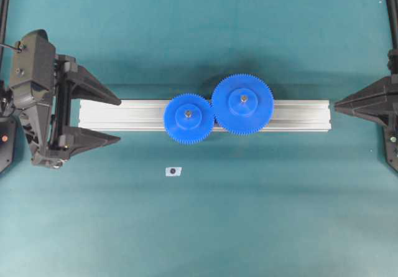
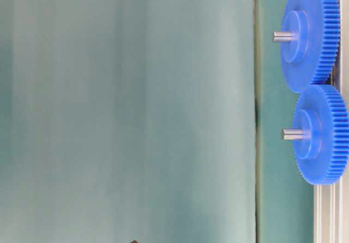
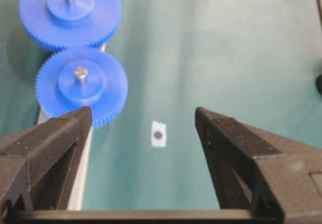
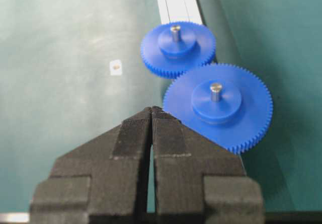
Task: Find the location of the shaft and insert the small gear.
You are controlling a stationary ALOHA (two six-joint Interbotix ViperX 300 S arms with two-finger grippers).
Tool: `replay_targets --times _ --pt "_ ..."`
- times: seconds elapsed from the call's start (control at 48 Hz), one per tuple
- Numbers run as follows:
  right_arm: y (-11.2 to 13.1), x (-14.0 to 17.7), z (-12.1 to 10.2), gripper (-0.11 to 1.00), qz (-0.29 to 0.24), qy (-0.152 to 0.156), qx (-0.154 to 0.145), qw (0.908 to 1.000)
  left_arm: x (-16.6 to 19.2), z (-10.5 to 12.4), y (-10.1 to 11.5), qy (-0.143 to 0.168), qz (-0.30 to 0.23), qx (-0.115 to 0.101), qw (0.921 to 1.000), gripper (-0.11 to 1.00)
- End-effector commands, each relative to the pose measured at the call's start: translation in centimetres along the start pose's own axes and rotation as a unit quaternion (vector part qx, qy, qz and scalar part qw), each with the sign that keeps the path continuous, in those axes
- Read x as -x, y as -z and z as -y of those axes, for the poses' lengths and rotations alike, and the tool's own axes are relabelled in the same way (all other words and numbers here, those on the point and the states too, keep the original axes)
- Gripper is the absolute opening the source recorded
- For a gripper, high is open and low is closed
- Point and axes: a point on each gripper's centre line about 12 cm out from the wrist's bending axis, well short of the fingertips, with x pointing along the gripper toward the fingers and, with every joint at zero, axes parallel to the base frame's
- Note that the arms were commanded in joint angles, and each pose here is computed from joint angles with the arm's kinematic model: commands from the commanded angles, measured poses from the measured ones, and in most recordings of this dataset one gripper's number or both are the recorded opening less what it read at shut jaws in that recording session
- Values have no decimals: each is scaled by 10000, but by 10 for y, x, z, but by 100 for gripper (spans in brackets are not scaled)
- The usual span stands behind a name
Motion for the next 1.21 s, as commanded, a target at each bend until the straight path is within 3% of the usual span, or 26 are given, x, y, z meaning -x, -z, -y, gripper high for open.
replay_targets --times 0.0,1.188 --pt "-4 0 0 2 56 8 -36 10000 2 0 -6 3 116 -10 9999 84" --pt "-3 -1 0 2 41 11 -36 10000 3 0 -2 0 93 -18 10000 84"
